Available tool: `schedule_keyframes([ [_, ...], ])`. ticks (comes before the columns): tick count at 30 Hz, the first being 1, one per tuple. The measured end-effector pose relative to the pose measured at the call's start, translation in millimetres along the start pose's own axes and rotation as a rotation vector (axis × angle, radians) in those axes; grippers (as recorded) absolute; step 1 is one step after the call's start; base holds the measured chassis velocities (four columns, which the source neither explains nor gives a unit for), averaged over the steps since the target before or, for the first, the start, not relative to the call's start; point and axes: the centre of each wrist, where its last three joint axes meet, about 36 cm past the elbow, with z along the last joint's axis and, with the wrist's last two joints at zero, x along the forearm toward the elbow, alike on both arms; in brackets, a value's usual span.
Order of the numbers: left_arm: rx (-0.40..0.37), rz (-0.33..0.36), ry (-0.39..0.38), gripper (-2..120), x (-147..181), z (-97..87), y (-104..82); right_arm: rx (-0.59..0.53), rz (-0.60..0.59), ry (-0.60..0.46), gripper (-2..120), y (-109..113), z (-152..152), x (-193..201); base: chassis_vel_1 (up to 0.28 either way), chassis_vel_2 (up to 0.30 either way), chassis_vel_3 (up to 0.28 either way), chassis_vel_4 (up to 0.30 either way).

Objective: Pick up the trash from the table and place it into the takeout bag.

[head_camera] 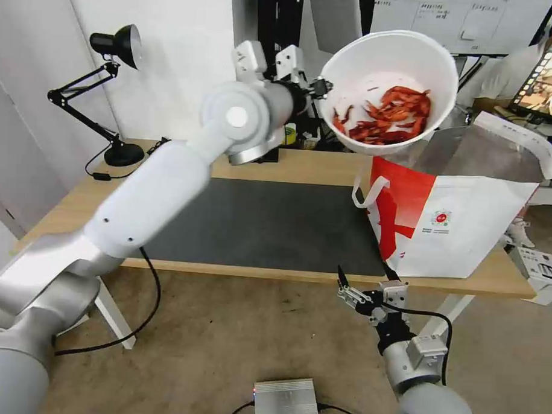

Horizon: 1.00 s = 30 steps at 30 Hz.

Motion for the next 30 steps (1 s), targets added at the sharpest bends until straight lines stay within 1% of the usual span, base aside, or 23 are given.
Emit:
schedule_keyframes([
  [1,0.006,0.004,0.004,0,-8,1.2,-5.7,0.000,0.000,0.000,100,0,0,0,0.000,0.000,0.000,0.000],
  [2,0.006,0.005,0.004,0,-9,1.4,-6.7,0.000,0.000,0.000,100,0,0,0,0.000,0.000,0.000,0.000],
  [3,0.014,0.012,0.011,0,-21,5.6,-17.3,0.000,0.000,0.000,100,0,0,0,0.000,0.000,0.000,0.000],
  [4,0.014,0.012,0.011,0,-21,5.6,-17.3,0.000,0.000,0.000,100,0,0,0,0.000,0.000,0.000,0.000],
  [7,0.015,0.024,0.022,0,-35,13.5,-30.3,0.000,0.000,0.000,100,0,0,0,0.000,0.000,0.000,0.000],
  [8,0.015,0.024,0.022,0,-35,13.5,-30.3,0.000,0.000,0.000,100,0,0,0,0.000,0.000,0.000,0.000],
  [10,0.019,0.032,0.031,0,-46,19.1,-41.5,0.000,0.000,0.000,100,0,0,0,0.000,0.000,0.000,0.000],
  [11,0.019,0.032,0.031,0,-46,19.1,-41.5,0.000,0.000,0.000,100,0,0,0,0.000,0.000,0.000,0.000],
  [13,0.020,0.033,0.041,0,-59,25.5,-52.9,0.000,0.000,0.000,100,0,0,0,0.000,0.000,0.000,0.000],
  [14,0.020,0.033,0.041,0,-59,25.5,-52.9,0.000,0.000,0.000,100,0,0,0,0.000,0.000,0.000,0.000],
  [16,0.018,0.034,0.050,0,-70,32.1,-65.5,0.000,0.000,0.000,100,0,0,0,0.000,0.000,0.000,0.000],
  [20,0.012,0.016,0.059,0,-86,41.2,-76.4,0.000,0.000,0.000,100,0,0,0,0.000,0.000,0.000,0.000],
  [25,-0.001,-0.005,0.067,0,-96,50.3,-78.4,0.000,0.000,0.000,100,0,0,0,0.000,0.000,0.000,0.000],
  [30,-0.019,-0.042,0.081,0,-105,64.0,-69.4,0.000,0.000,0.000,100,0,0,0,0.000,0.000,0.000,0.000],
])
